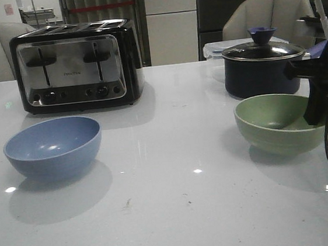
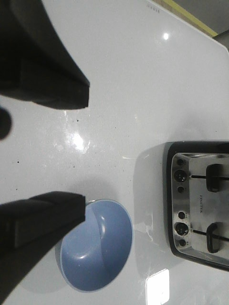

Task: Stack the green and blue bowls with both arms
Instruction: 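Lower the right gripper and grasp the rim of the green bowl, then drag the green bowl with the right gripper toward the table center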

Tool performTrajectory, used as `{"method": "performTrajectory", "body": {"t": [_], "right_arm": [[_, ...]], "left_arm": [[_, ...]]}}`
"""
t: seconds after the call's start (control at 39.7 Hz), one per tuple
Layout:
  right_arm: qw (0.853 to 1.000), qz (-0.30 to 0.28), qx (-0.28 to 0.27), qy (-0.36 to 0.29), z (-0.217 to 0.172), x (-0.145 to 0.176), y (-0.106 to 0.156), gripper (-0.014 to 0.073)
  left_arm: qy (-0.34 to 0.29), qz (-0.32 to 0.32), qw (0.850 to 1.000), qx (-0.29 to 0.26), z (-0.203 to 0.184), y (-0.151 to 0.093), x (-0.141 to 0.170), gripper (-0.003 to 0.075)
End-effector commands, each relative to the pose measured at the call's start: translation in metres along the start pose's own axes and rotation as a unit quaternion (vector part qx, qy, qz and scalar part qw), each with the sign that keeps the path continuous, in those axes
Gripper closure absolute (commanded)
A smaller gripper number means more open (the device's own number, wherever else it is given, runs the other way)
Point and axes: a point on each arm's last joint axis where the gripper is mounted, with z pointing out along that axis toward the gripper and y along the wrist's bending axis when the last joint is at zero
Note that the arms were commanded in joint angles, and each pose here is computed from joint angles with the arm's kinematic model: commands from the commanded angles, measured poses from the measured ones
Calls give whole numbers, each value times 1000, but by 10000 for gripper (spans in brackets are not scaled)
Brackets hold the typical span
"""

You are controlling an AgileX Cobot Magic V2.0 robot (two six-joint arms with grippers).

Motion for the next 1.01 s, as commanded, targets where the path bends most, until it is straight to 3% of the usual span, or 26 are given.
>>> {"method": "performTrajectory", "body": {"t": [0.0,0.1,0.2,0.45,0.73,0.98], "right_arm": [[999,-3,-6,-53,-24,-14,5,473],[998,-9,-6,-59,-30,-15,6,540],[997,-23,-9,-69,-43,-14,13,543],[985,-133,-46,-101,-76,-2,76,543],[968,-227,-87,-68,-55,26,144,543],[964,-245,-89,-54,-22,33,162,543]], "left_arm": [[-49,-1,999,-2,-3,1,-15,285],[-49,-1,999,-2,-3,1,-15,285],[-49,-1,999,-2,-3,1,-15,285],[-49,-1,999,-2,-3,1,-15,285],[-49,-1,999,-2,-3,1,-15,285],[-50,-1,999,-2,-3,1,-15,285]]}}
